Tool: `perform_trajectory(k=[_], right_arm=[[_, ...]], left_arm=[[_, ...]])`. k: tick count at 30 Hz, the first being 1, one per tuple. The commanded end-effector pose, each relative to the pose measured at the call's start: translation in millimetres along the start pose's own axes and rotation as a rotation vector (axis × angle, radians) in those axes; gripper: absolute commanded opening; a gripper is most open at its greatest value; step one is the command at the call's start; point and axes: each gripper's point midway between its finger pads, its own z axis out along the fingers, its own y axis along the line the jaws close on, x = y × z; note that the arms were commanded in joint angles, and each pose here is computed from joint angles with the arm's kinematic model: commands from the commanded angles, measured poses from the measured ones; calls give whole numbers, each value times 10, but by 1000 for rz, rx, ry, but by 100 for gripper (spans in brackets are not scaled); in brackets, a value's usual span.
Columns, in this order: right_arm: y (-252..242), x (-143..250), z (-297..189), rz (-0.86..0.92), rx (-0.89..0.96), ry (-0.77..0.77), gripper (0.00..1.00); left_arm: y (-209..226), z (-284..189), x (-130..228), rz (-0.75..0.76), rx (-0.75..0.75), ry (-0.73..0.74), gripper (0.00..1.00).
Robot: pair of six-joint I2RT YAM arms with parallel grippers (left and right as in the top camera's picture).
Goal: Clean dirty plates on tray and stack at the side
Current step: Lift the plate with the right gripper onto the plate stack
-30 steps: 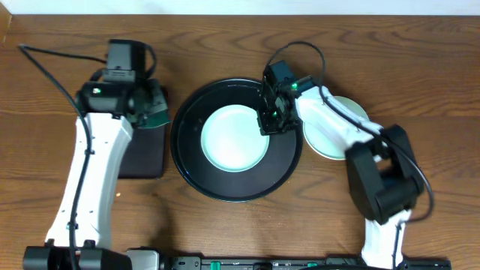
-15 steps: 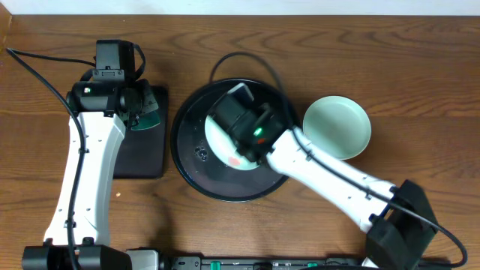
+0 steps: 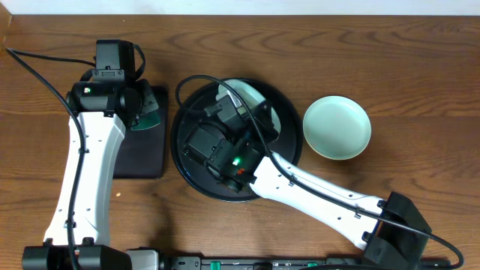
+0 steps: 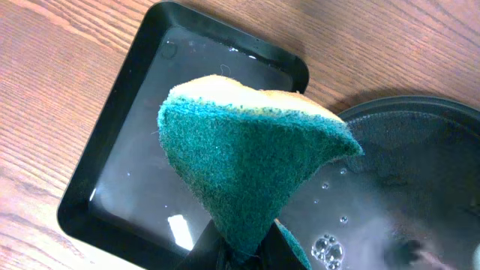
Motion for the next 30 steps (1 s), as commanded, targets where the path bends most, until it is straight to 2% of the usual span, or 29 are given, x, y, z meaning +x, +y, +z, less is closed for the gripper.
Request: perform_trajectory(k=[1,3,8,14,21,25,30], right_arm=[[-311,-102,-64,98,122,-47,1],[-217,-68,-37,118,65,-26,1],[384,200,78,129,-324,152,1],[599,314,136,273,-637,311,1],[112,242,250,466,-882,344,1],[-431,411,444,598,-861,379,1],[-1047,889,755,733,-727,482,1]], left_arm=[[42,11,-6,-6,-18,0,8],[42,11,-6,-6,-18,0,7],[43,11,-7,-5,-19,-1,7],[43,11,-7,-5,-19,-1,8],[44,11,-7,-5,-19,-1,7],[44,11,-7,-5,-19,-1,7],[44,11,-7,-5,-19,-1,7]])
